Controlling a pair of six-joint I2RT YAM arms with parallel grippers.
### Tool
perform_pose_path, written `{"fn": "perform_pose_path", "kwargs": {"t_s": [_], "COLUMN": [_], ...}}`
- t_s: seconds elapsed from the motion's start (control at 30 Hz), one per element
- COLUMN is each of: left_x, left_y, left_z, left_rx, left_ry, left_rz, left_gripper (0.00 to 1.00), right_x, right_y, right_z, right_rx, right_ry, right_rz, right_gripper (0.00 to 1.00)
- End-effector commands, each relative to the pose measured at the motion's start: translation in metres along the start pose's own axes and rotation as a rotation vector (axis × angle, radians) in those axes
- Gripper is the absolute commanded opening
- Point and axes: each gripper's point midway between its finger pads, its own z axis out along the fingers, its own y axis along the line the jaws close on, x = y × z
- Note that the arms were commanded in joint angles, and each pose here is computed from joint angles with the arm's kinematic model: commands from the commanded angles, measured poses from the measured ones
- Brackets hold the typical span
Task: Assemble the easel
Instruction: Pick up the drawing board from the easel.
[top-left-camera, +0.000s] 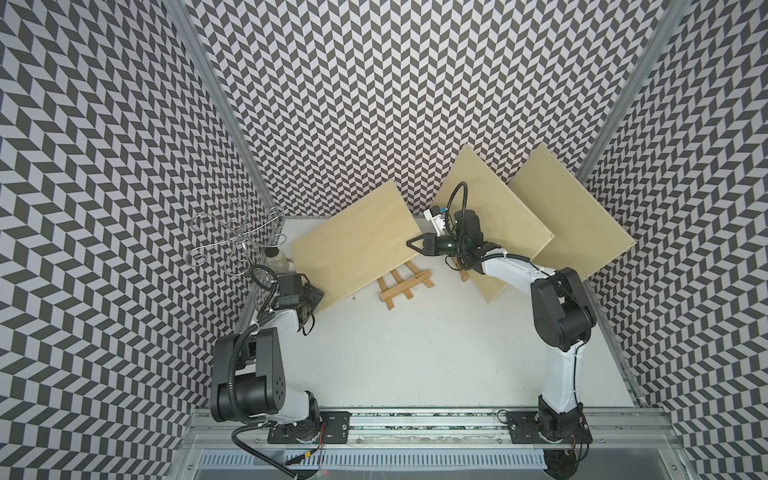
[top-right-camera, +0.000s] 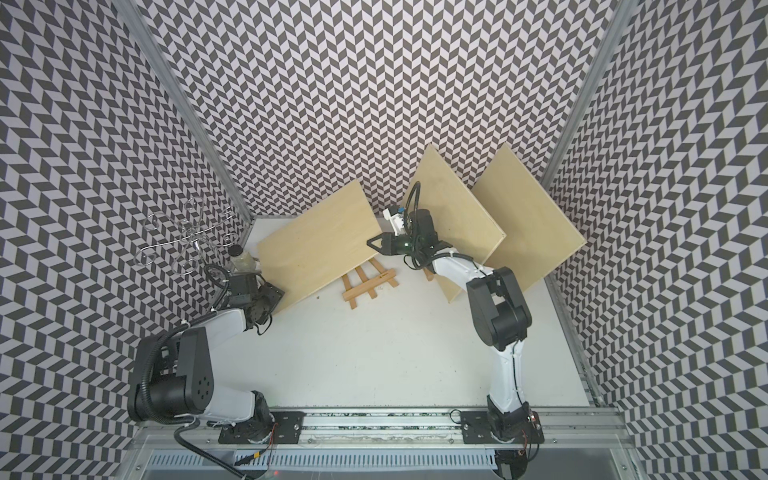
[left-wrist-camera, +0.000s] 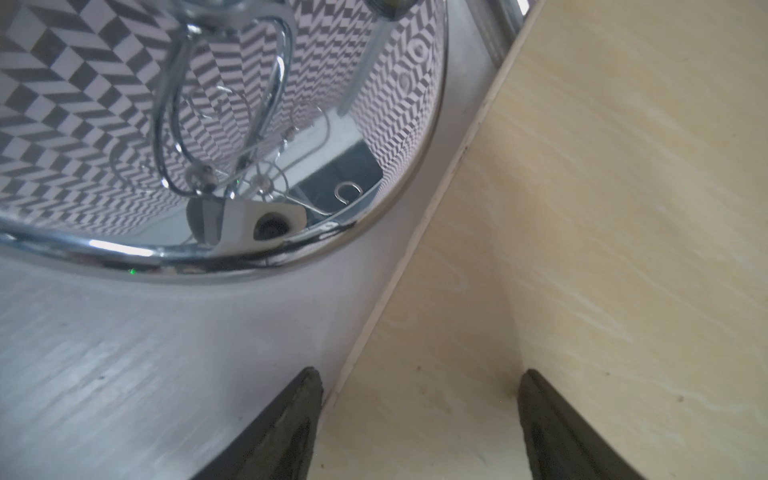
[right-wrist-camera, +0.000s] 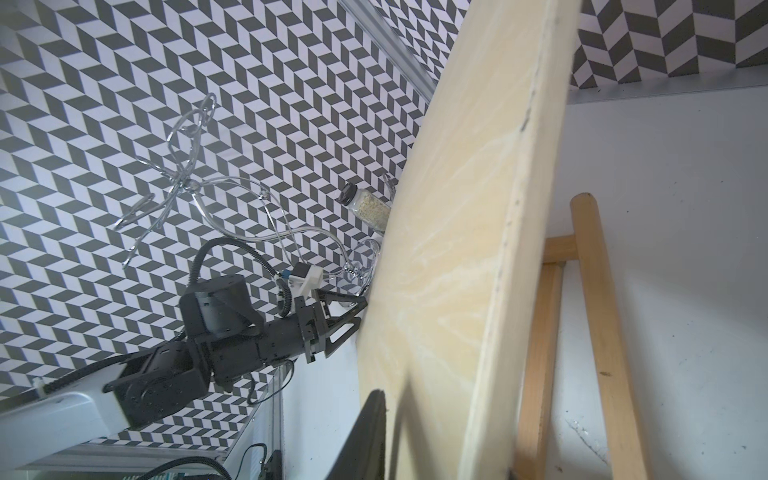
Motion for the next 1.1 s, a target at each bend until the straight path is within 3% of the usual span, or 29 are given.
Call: {"fn": "perform_pose_path", "kwargs": {"t_s": [0.0, 0.37, 0.67, 0.9, 1.07], "left_x": [0.055, 0.059, 0.057, 0.054, 0.039], "left_y": [-0.009, -0.075, -0.109, -0.147, -0.177], "left_z": [0.004, -0.02, -0.058, -0.108, -0.144], "left_rx": [0.037, 0.236, 0.365, 0.587, 0.68], "left_ry": [0.21, 0.257, 0.245, 0.294, 0.302], "left_rz": [0.071, 0.162, 0.185, 0.203, 0.213], "left_gripper": [0.75, 0.75, 0.73, 0.74, 0.82], "right_x": [-0.014, -0.042, -0.01, 0.007, 0.02], "right_y": [0.103, 0.167, 0.205, 0.197, 0.189], "right_z": [-0.008, -0.073, -0.101, -0.116, -0.127], "right_rx": [-0.204, -0.136, -0.107, 0.013, 0.073], "right_ry": [-0.058, -0.203, -0.124, -0.077, -0.01], "right_rz": [-0.287, -0.423, -0.621, -0.671, -0.705], "right_gripper": [0.0, 0.0, 0.0, 0.0, 0.0]}}
